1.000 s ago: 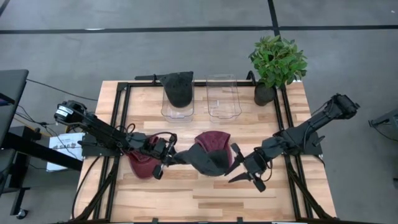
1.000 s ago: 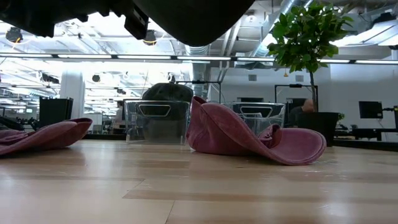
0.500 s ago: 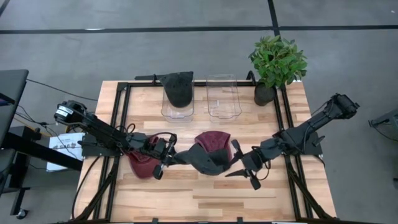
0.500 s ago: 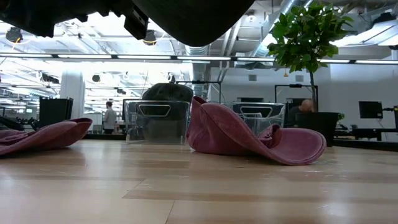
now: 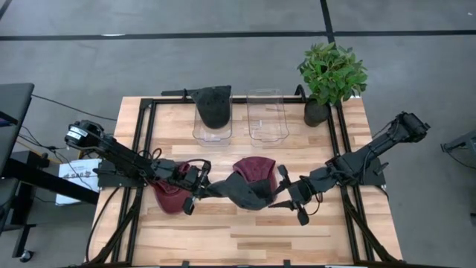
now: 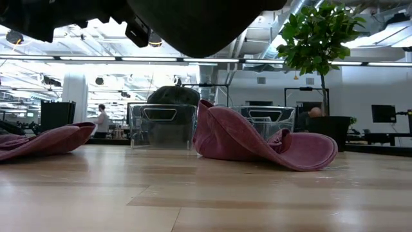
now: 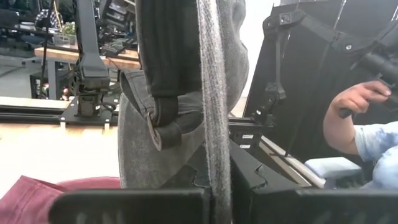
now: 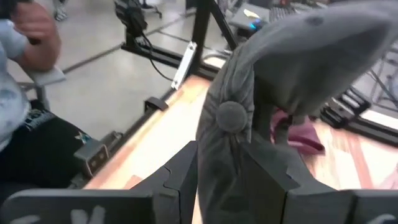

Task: Pick & Place hat
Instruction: Put the black cap into the left transparent bin

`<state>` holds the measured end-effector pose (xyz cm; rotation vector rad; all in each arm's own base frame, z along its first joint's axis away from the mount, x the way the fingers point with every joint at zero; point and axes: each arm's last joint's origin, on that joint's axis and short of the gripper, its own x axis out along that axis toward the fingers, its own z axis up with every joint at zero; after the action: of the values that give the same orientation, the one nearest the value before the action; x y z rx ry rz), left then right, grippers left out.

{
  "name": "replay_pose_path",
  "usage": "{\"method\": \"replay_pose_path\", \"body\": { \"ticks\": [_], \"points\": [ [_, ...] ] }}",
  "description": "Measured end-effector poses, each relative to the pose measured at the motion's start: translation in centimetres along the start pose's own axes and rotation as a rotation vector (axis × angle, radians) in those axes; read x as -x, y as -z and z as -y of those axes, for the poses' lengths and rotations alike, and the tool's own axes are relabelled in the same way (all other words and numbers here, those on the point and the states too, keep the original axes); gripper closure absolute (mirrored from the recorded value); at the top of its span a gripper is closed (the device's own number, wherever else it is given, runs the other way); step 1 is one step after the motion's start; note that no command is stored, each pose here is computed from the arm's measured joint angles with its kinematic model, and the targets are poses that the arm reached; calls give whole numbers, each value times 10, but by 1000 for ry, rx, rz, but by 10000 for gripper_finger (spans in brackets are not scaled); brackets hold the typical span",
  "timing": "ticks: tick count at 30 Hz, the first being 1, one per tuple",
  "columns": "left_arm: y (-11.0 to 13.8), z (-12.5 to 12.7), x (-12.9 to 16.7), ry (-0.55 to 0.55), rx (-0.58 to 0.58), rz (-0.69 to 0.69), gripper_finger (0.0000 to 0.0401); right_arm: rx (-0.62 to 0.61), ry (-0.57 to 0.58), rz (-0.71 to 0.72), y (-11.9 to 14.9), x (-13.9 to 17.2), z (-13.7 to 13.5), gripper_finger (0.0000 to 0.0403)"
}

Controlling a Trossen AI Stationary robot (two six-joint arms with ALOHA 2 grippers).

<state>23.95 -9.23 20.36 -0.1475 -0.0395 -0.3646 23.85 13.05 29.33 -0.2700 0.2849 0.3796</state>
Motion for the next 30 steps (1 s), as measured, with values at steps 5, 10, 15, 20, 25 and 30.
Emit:
{"method": "replay_pose_path", "body": {
  "ticks": [5, 10, 15, 20, 25, 30],
  "points": [
    [-1, 0, 0, 3, 2, 14, 386, -25, 17, -29, 3, 0, 0, 294],
    [-2, 0, 0, 6, 3, 20, 386, -42, 16, -58, 5, 0, 0, 294],
    [-3, 1, 0, 12, 3, 29, 386, -49, 9, -63, 6, 0, 0, 294],
    [-3, 1, 0, 9, 1, 32, 386, -56, -21, -14, 1, 0, -1, 294],
    [-4, -1, 0, -38, -6, 42, 386, -58, -30, 10, 0, -2, -1, 294],
    [-6, -1, 0, -43, -25, 71, 386, -48, -16, -15, 4, -8, 2, 297]
  ]
}}
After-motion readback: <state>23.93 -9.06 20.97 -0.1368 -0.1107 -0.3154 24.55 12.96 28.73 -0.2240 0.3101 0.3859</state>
